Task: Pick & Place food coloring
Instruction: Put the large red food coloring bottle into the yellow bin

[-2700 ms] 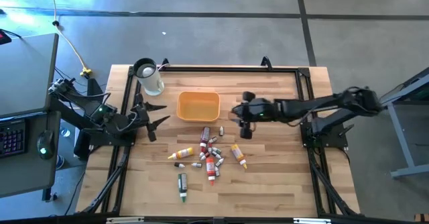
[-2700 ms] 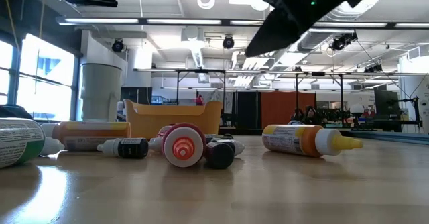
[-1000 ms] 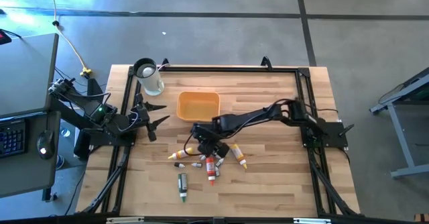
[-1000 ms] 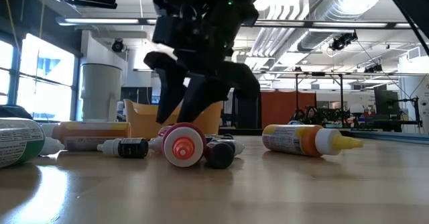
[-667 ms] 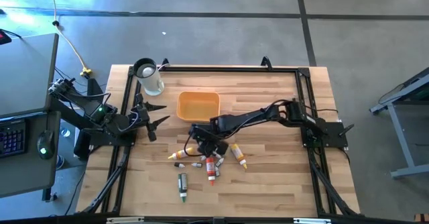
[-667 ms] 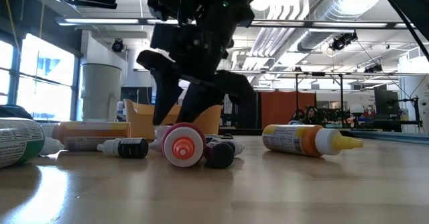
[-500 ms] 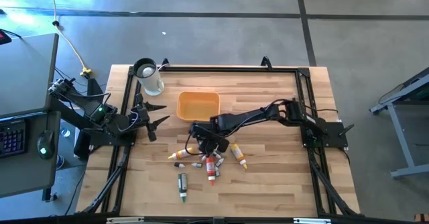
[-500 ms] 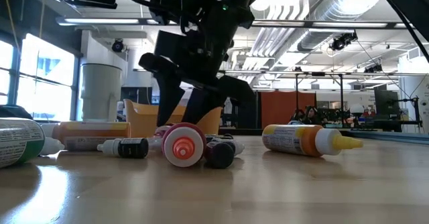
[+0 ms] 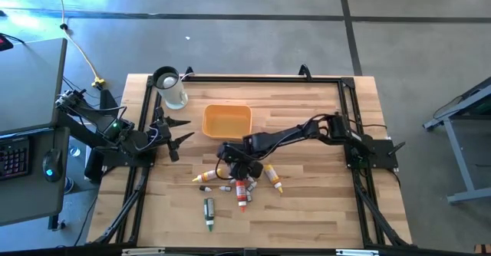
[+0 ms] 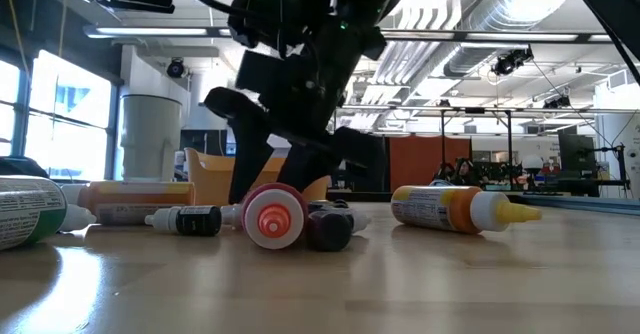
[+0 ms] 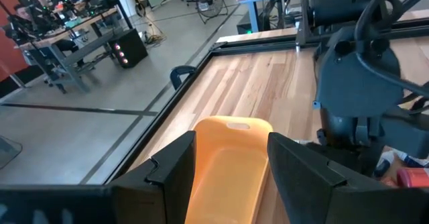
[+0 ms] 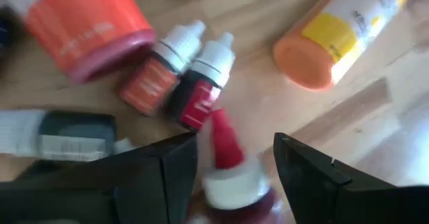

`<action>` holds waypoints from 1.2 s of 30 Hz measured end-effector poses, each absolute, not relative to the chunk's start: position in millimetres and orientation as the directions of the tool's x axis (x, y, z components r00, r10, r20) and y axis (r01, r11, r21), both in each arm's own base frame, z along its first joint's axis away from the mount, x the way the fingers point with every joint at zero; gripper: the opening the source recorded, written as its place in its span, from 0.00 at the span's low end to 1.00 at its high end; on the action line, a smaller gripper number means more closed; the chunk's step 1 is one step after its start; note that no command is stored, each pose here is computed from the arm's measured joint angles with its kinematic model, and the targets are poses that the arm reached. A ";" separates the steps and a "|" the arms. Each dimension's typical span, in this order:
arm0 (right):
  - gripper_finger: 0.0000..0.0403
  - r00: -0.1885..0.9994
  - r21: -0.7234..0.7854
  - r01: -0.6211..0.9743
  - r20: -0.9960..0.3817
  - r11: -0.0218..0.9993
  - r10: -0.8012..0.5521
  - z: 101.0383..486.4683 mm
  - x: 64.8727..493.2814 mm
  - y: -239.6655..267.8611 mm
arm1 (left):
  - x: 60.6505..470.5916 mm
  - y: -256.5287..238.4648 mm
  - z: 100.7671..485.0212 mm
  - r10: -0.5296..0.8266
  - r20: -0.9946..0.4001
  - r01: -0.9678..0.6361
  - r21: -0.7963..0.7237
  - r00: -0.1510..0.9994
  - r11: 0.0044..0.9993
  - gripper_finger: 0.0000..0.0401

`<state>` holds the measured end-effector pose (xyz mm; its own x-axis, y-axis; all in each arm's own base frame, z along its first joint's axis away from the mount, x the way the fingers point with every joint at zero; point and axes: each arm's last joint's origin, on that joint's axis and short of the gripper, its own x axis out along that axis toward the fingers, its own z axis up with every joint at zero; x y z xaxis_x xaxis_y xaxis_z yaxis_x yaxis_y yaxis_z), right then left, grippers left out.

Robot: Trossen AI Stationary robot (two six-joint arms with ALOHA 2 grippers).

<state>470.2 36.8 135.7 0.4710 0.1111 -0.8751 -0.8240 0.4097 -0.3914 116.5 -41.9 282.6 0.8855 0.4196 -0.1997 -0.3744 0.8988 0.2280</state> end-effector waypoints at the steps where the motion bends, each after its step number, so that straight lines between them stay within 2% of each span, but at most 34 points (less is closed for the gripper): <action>1: 0.46 0.472 -0.401 -0.824 -0.877 0.401 0.093 134.3 469.4 36.6 | 116.5 -42.0 282.5 0.420 -0.200 -0.375 0.228 0.885 0.899 0.46; 4: 0.43 0.466 -0.406 -0.830 -0.881 0.381 0.077 132.2 467.9 36.3 | 116.5 -41.9 282.6 0.420 -0.200 -0.375 0.228 0.885 0.899 0.46; 10: 0.31 0.464 -0.397 -0.820 -0.883 0.413 0.073 131.9 467.7 35.8 | 116.5 -41.9 282.6 0.420 -0.200 -0.375 0.228 0.885 0.899 0.46; 14: 0.28 0.457 -0.405 -0.814 -0.889 0.417 0.028 131.2 466.8 34.8 | 116.5 -41.9 282.5 0.420 -0.200 -0.375 0.228 0.885 0.899 0.46; 18: 0.31 0.461 -0.429 -0.802 -0.887 0.416 -0.028 131.0 467.0 33.6 | 116.5 -41.9 282.5 0.420 -0.200 -0.374 0.228 0.885 0.899 0.46; 29: 0.46 0.463 -0.444 -0.793 -0.884 0.417 -0.060 131.0 467.4 31.9 | 116.5 -41.9 282.6 0.420 -0.200 -0.375 0.228 0.885 0.899 0.46; 36: 0.48 0.453 -0.443 -0.804 -0.888 0.398 -0.073 130.5 465.4 41.4 | 116.5 -41.9 282.6 0.420 -0.200 -0.375 0.228 0.885 0.899 0.46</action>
<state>465.4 41.4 130.5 0.4535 -0.0728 -0.8883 -0.8035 0.3978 -0.4428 116.5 -41.9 282.6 0.8854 0.4197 -0.1997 -0.3747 0.8987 0.2278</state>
